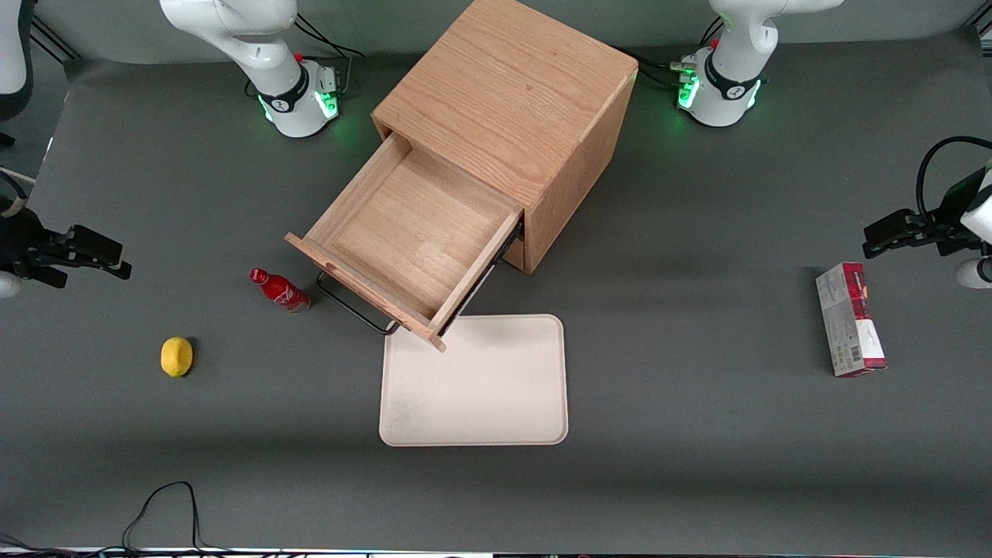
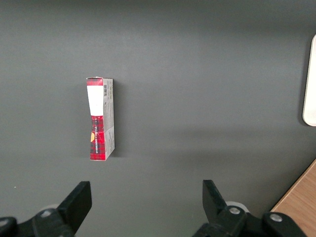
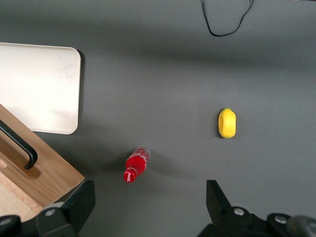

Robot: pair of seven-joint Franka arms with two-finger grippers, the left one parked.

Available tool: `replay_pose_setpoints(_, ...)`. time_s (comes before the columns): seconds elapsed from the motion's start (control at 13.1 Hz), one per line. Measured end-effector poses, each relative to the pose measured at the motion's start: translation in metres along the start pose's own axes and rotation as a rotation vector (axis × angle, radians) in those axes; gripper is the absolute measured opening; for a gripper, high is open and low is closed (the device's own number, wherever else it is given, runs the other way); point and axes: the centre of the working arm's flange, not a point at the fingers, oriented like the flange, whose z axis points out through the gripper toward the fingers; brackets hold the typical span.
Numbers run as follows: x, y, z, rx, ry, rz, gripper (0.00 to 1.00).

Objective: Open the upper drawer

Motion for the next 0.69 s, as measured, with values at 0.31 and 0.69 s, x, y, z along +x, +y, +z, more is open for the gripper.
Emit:
replay_pose_setpoints(0.31, -0.0026, -0.0010, -0.0011, -0.044, -0.010, -0.007, 1.00)
replay_pose_setpoints(0.69, -0.0052, -0.0034, 0.0003, -0.048, -0.033, 0.012, 1.00)
